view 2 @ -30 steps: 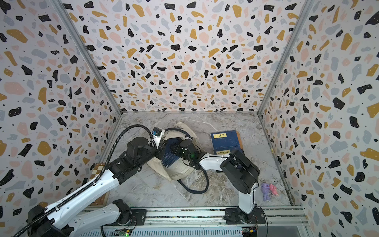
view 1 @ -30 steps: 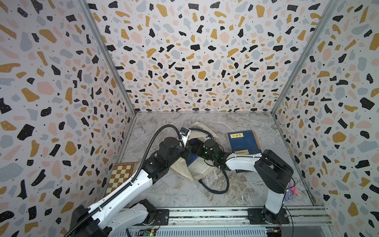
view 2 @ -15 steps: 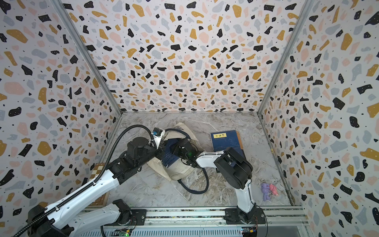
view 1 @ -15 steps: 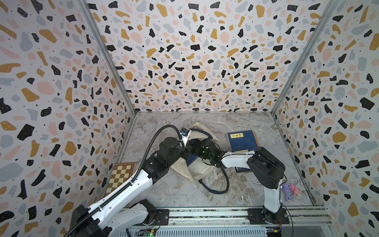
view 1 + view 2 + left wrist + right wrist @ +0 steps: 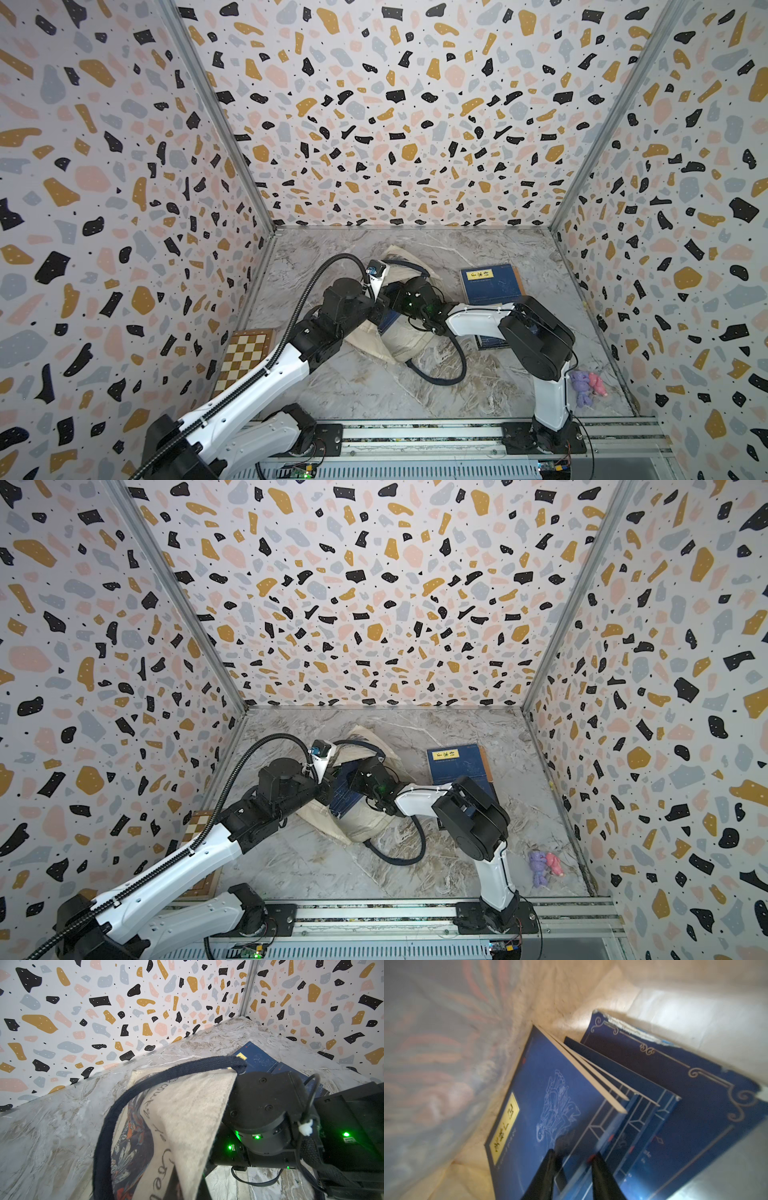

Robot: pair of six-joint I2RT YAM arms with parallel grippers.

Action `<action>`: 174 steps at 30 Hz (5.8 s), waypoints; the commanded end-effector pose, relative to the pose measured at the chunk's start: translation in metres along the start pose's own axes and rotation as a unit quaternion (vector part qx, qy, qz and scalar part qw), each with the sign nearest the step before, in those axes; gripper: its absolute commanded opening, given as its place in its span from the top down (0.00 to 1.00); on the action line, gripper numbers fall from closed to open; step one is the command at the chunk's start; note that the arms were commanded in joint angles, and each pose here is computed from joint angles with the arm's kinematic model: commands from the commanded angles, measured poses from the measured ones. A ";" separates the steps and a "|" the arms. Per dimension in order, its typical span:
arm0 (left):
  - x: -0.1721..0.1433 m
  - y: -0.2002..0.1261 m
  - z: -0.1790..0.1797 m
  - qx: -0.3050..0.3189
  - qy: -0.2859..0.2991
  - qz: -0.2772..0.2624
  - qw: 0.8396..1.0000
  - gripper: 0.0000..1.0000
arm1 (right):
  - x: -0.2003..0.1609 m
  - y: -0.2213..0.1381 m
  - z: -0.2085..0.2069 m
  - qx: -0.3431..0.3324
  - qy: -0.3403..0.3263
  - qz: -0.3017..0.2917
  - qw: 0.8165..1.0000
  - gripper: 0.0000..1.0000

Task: Take out the books from the canvas bag
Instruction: Pick up the book from the canvas bag, then place the book on the book.

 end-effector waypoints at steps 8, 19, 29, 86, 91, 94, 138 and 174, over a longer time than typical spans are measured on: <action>0.036 -0.013 -0.020 -0.065 0.021 -0.088 0.994 1.00 | 0.048 -0.027 0.070 0.120 -0.053 -0.071 0.989 0.71; 0.033 -0.010 -0.021 -0.063 0.038 -0.071 0.995 1.00 | 0.037 -0.019 0.086 0.170 -0.106 -0.076 0.977 0.55; 0.031 -0.005 -0.022 -0.063 0.032 -0.053 0.996 1.00 | 0.026 -0.009 0.071 0.181 -0.109 -0.055 0.976 0.79; 0.014 0.019 0.041 0.136 0.014 0.050 0.989 1.00 | -0.049 -0.133 0.045 0.135 -0.296 -0.021 0.945 1.00; 0.015 0.016 0.042 0.141 0.011 0.044 0.989 1.00 | -0.048 -0.149 0.044 0.146 -0.296 -0.031 0.943 1.00; 0.016 0.015 0.042 0.144 0.010 0.042 0.989 1.00 | -0.046 -0.159 0.044 0.151 -0.297 -0.042 0.942 1.00; 0.019 0.011 0.043 0.146 0.013 0.030 0.989 1.00 | 0.131 -0.328 -0.092 -0.016 0.012 -0.375 0.927 1.00; 0.021 0.008 0.038 0.124 0.006 0.022 0.992 1.00 | 0.163 -0.220 -0.230 -0.164 0.216 -0.335 0.902 1.00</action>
Point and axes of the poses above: each gripper's point midway between its finger pads, its own y axis out along the fingers, its own z axis along the line the jaws close on, x = y × z, the point moved 7 cm from there along -y, back along the fingers, and after that the axes turned 4 degrees about -y, right-handed, at the moved point
